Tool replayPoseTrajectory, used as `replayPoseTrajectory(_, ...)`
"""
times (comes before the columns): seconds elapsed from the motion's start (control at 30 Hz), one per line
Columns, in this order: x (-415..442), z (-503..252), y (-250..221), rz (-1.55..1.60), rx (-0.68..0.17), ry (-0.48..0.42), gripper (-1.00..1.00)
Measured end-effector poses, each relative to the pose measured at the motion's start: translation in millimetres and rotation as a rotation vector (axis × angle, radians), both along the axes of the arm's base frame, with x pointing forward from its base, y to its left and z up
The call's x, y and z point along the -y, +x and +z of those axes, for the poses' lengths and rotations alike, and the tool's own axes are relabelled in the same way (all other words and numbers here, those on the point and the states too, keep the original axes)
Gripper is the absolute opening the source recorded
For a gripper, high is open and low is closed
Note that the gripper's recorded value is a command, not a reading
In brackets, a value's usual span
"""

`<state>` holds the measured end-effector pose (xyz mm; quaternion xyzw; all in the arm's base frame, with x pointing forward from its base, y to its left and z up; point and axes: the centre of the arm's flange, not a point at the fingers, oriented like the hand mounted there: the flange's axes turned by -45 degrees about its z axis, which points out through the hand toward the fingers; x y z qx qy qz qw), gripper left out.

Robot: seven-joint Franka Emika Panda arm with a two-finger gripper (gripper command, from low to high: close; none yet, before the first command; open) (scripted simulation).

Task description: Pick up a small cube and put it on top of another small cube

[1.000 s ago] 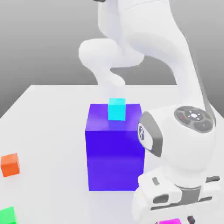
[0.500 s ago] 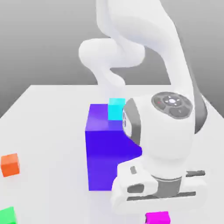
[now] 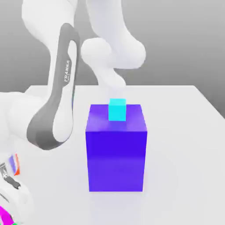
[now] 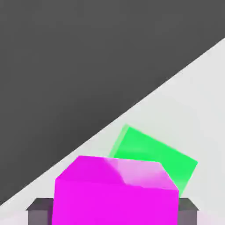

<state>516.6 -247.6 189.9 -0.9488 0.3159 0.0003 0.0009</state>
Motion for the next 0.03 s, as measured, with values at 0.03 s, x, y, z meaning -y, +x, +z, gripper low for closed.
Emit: replayPoseTrajectory(0.03,0.0,0.0,0.0,0.0,0.0,0.0,1.0)
